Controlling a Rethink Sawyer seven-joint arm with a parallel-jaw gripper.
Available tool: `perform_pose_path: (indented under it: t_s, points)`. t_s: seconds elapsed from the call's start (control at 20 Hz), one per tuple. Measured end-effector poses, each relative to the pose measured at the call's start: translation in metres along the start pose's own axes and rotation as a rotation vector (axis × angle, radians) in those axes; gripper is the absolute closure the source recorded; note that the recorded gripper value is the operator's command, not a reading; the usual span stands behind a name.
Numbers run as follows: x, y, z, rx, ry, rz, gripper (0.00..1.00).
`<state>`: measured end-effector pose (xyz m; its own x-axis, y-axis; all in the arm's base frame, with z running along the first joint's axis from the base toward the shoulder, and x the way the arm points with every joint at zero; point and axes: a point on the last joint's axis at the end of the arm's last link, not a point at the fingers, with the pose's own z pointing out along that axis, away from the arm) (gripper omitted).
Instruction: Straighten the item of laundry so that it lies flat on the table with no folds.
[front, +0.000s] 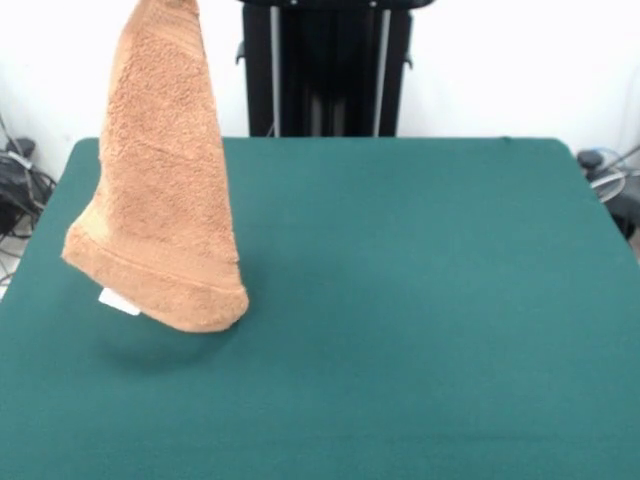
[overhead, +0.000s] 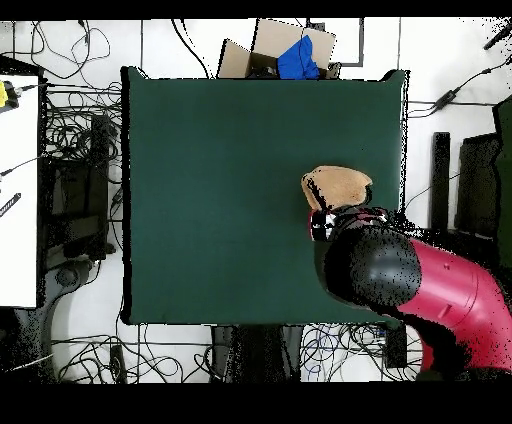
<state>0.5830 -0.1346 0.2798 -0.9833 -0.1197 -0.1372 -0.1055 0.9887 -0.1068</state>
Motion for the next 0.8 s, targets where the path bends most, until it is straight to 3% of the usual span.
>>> perform_pose_path:
  t_s: [0.8]
  points:
    - [0.037,0.058,-0.001,-0.039,0.065,0.0,1.0]
